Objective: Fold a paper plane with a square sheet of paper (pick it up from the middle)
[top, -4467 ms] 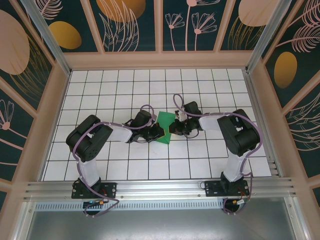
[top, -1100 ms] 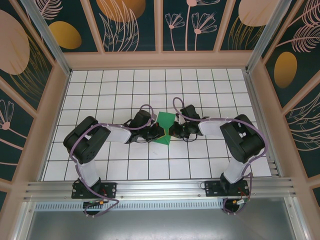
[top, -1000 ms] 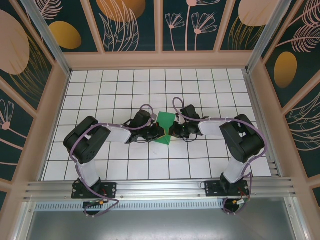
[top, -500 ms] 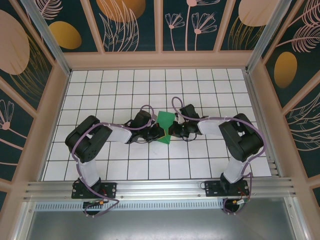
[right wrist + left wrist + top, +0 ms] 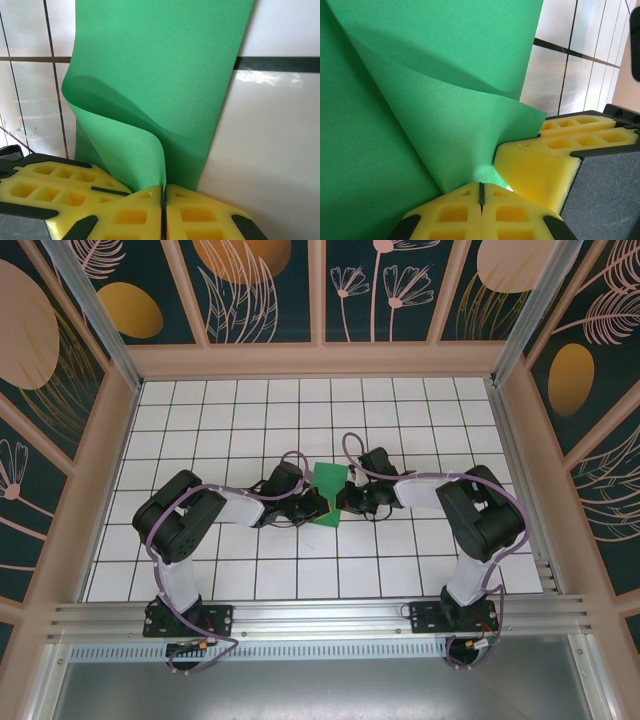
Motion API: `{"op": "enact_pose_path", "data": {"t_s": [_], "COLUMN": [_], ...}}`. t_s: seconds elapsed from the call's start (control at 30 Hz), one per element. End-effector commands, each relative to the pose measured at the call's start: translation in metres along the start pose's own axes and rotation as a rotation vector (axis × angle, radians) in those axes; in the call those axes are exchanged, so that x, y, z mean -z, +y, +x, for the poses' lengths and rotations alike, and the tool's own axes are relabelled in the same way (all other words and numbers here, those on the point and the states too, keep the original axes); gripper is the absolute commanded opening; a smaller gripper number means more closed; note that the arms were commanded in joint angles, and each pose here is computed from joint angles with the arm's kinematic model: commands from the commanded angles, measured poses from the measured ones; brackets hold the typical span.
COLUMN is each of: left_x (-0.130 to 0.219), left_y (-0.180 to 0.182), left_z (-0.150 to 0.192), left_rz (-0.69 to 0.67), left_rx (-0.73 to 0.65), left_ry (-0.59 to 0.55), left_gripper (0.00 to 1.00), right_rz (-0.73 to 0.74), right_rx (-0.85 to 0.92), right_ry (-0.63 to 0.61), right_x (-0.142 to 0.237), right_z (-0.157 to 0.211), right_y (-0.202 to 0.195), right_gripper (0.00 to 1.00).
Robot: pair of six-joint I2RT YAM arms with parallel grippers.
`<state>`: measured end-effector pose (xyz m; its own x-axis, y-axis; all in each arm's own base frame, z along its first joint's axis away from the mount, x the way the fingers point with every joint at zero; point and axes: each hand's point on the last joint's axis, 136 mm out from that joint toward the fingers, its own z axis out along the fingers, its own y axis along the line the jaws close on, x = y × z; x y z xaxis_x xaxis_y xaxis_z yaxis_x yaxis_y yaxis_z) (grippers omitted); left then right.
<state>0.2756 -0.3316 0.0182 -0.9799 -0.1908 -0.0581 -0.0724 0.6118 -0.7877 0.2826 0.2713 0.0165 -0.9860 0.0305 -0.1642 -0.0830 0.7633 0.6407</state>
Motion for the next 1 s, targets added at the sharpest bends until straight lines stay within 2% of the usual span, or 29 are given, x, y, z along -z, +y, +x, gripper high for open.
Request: {"op": "enact_pose_path", "data": {"t_s": [0.0, 0.27, 0.47, 0.6, 0.83, 0.97], "left_x": [-0.005, -0.006, -0.004, -0.004, -0.004, -0.004], "left_y": [0.010, 0.028, 0.042, 0.047, 0.050, 0.050], "left_z": [0.003, 0.006, 0.006, 0.007, 0.006, 0.006], "left_rz": [-0.036, -0.105, -0.169, -0.186, -0.193, -0.195], "left_rx": [0.019, 0.065, 0.095, 0.108, 0.124, 0.128], "left_ry": [0.018, 0.017, 0.001, -0.004, -0.011, -0.015], "left_gripper": [0.03, 0.02, 0.01, 0.01, 0.01, 0.00], "right_rz": [0.062, 0.071, 0.054, 0.043, 0.000, -0.011], "right_rx": [-0.001, -0.013, -0.019, -0.009, 0.024, 0.035], "right_ry": [0.018, 0.030, -0.044, -0.081, -0.008, 0.031], "right_x": [-0.008, -0.008, 0.020, 0.039, 0.032, 0.020], "right_z": [0.001, 0.003, -0.014, -0.013, 0.022, 0.034], "right_y": [-0.016, -0.017, -0.004, 0.005, 0.018, 0.022], "right_gripper": [0.11, 0.12, 0.24, 0.28, 0.13, 0.11]}}
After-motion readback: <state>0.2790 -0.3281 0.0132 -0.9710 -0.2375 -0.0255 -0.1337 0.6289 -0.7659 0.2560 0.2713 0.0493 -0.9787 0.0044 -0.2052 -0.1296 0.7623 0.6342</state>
